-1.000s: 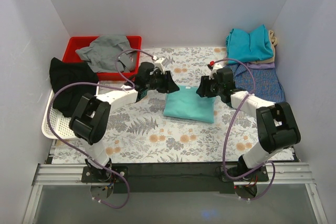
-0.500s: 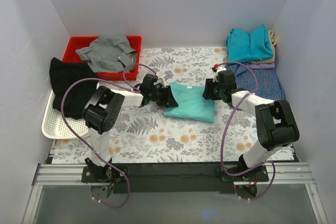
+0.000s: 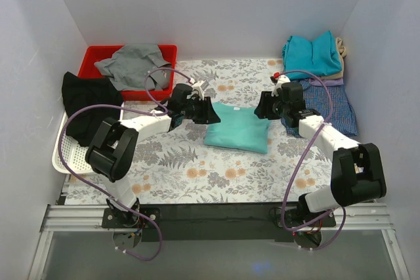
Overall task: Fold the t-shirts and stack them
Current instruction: Fold the tshirt
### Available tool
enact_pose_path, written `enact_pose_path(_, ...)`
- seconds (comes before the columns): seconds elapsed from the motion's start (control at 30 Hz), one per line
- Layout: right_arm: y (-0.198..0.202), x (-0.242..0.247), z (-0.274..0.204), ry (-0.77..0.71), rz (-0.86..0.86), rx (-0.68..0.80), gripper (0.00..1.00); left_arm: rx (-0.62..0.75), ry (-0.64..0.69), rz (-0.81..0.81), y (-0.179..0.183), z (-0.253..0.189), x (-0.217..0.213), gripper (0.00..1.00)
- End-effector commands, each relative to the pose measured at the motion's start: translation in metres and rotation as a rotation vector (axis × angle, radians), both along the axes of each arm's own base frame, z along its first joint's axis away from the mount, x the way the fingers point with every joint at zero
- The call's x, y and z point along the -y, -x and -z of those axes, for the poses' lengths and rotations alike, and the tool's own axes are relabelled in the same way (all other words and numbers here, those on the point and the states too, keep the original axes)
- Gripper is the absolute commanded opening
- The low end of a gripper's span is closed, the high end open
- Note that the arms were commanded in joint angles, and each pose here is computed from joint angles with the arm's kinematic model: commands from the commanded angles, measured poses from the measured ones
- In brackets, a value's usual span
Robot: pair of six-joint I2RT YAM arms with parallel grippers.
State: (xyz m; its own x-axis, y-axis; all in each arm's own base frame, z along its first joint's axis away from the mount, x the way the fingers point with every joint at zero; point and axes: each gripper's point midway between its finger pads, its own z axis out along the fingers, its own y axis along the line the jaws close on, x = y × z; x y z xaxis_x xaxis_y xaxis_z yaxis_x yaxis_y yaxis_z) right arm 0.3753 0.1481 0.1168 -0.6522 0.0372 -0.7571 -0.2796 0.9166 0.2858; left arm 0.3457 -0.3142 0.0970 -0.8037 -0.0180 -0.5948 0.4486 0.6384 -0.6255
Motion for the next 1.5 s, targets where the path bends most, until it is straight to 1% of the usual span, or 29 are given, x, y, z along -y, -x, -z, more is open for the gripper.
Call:
enact_pose_path(0.0, 0.029, -0.006, 0.006, -0.06, -0.029, -0.076, 0.57, 0.022, 0.007, 0.015, 0.008, -0.012, -0.004, 0.29)
enact_pose_path(0.1, 0.044, -0.001, 0.022, -0.053, -0.017, -0.115, 0.57, -0.02, 0.014, 0.013, 0.016, 0.002, -0.005, 0.29)
enact_pose_path(0.23, 0.057, 0.0, 0.047, -0.046, -0.026, -0.181, 0.57, -0.05, 0.024, 0.01, 0.018, 0.014, -0.003, 0.29)
enact_pose_path(0.37, 0.061, 0.004, 0.068, -0.018, -0.005, -0.239, 0.56, -0.098, 0.002, -0.001, 0.019, 0.037, -0.004, 0.29)
enact_pose_path(0.43, 0.062, 0.013, 0.077, 0.019, 0.04, -0.256, 0.56, -0.113, -0.006, 0.0, 0.02, 0.044, -0.004, 0.29)
enact_pose_path(0.6, 0.06, 0.037, 0.078, 0.122, 0.139, -0.276, 0.56, -0.139, -0.043, -0.019, 0.02, 0.061, -0.009, 0.28)
enact_pose_path(0.63, 0.055, 0.046, 0.073, 0.157, 0.166, -0.248, 0.56, -0.137, -0.044, -0.018, 0.02, 0.061, -0.009, 0.28)
enact_pose_path(0.67, 0.055, 0.045, 0.068, 0.16, 0.153, -0.231, 0.57, -0.142, -0.045, -0.015, 0.021, 0.062, -0.009, 0.28)
enact_pose_path(0.8, 0.053, 0.045, 0.037, 0.127, 0.146, -0.129, 0.61, -0.099, -0.011, -0.004, 0.019, 0.041, -0.006, 0.28)
enact_pose_path(0.83, 0.053, 0.045, 0.029, 0.109, 0.142, -0.108, 0.62, -0.06, 0.008, -0.005, 0.016, 0.024, -0.005, 0.28)
enact_pose_path(0.87, 0.053, 0.048, 0.028, 0.103, 0.15, -0.107, 0.64, -0.037, 0.012, -0.003, 0.015, 0.016, -0.005, 0.28)
enact_pose_path(0.93, 0.056, 0.045, 0.025, 0.03, 0.112, -0.123, 0.66, 0.021, 0.025, -0.014, 0.01, -0.009, -0.006, 0.29)
enact_pose_path(1.0, 0.057, 0.051, 0.029, -0.019, 0.128, -0.154, 0.69, 0.065, 0.026, -0.042, 0.004, -0.024, -0.009, 0.29)
enact_pose_path(1.07, 0.061, 0.046, 0.037, -0.076, 0.096, -0.194, 0.71, 0.106, 0.011, -0.106, -0.005, -0.036, -0.016, 0.32)
enact_pose_path(1.17, 0.066, 0.041, 0.055, -0.15, 0.067, -0.257, 0.73, 0.078, -0.006, -0.149, -0.008, -0.03, -0.024, 0.37)
enact_pose_path(1.2, 0.066, 0.041, 0.058, -0.167, 0.061, -0.261, 0.74, 0.057, -0.01, -0.164, -0.01, -0.025, -0.028, 0.5)
enact_pose_path(1.23, 0.073, 0.035, 0.067, -0.204, 0.04, -0.299, 0.74, 0.039, -0.017, -0.169, -0.01, -0.019, -0.03, 0.63)
enact_pose_path(1.3, 0.068, 0.033, 0.069, -0.242, 0.03, -0.276, 0.75, -0.002, -0.031, -0.178, -0.011, -0.003, -0.034, 0.65)
enact_pose_path(1.43, 0.074, 0.026, 0.086, -0.294, 0.01, -0.334, 0.76, -0.06, -0.002, -0.193, -0.013, 0.013, -0.038, 0.65)
enact_pose_path(1.47, 0.072, 0.024, 0.088, -0.302, 0.004, -0.328, 0.77, -0.071, 0.0, -0.198, -0.014, 0.017, -0.04, 0.66)
